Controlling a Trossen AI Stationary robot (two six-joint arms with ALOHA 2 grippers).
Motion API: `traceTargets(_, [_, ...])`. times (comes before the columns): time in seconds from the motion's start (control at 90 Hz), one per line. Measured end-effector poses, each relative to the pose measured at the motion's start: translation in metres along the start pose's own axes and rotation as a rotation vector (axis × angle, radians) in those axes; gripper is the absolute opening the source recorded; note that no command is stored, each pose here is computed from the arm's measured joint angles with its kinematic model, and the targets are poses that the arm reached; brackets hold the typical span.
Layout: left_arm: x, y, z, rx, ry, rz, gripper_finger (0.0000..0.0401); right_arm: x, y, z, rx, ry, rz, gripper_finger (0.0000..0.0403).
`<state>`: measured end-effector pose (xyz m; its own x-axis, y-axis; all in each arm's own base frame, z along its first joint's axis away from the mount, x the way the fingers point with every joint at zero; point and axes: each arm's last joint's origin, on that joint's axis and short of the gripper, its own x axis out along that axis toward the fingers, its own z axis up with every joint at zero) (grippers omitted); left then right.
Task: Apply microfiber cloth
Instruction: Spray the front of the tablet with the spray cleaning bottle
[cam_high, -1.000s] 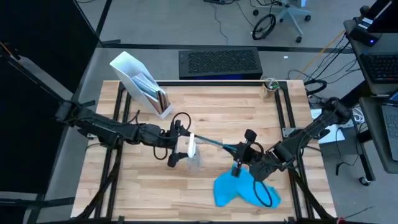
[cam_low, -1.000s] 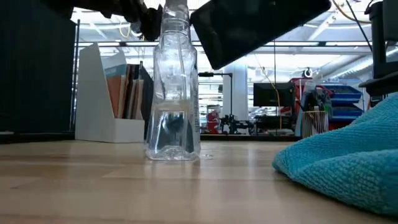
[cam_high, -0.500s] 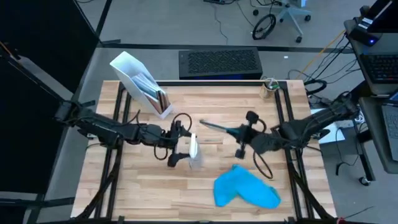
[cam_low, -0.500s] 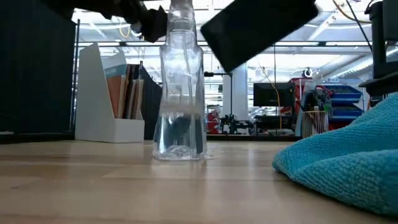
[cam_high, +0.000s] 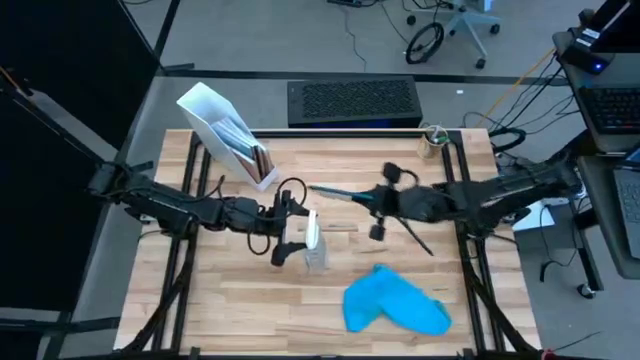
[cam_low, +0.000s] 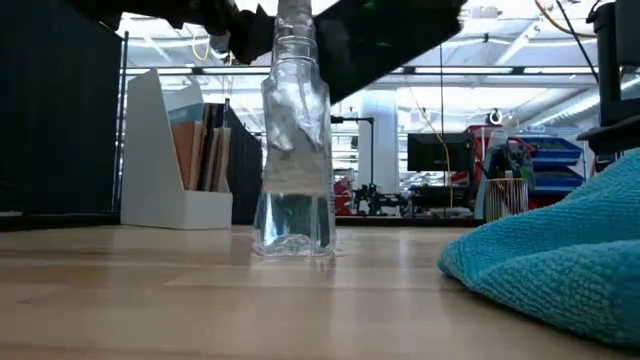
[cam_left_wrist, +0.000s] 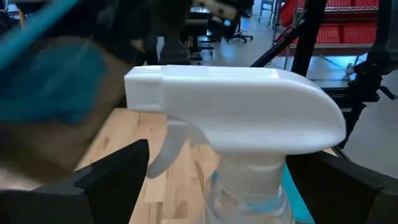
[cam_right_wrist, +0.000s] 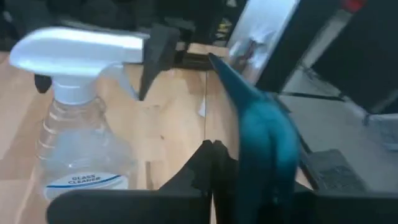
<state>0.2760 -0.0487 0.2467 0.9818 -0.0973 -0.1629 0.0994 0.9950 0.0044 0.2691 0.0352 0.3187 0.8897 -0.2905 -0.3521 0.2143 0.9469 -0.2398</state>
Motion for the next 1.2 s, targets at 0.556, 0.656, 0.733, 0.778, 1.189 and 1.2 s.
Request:
traceTargets(0.556, [0.000, 0.000, 0.000, -0.003, 0.003, 0.003, 0.0331, 0.015, -0.003, 0.003, -0.006, -0.055, 0.055, 0.0012])
traceTargets(0.656, [0.000, 0.000, 0.000, 0.001, 0.002, 0.004, 0.0291, 0.014, -0.003, 0.003, -0.008, -0.052, 0.057, 0.0013])
traceTargets(0.733, [0.000, 0.000, 0.000, 0.009, 0.002, 0.002, 0.0262, 0.014, -0.003, 0.003, -0.008, -0.054, 0.056, 0.0013])
traceTargets(0.778, [0.000, 0.000, 0.000, 0.016, 0.002, -0.002, 0.0249, 0.014, -0.003, 0.003, -0.011, -0.053, 0.056, 0.0013])
traceTargets(1.189, [-0.001, 0.001, -0.001, 0.023, 0.015, 0.046, 0.0283, 0.015, -0.003, 0.002, -0.041, -0.045, 0.050, 0.0013])
traceTargets(1.2, [-0.001, 0.001, -0.001, 0.023, 0.017, 0.047, 0.0286, 0.015, -0.003, 0.002, -0.042, -0.043, 0.050, 0.0013])
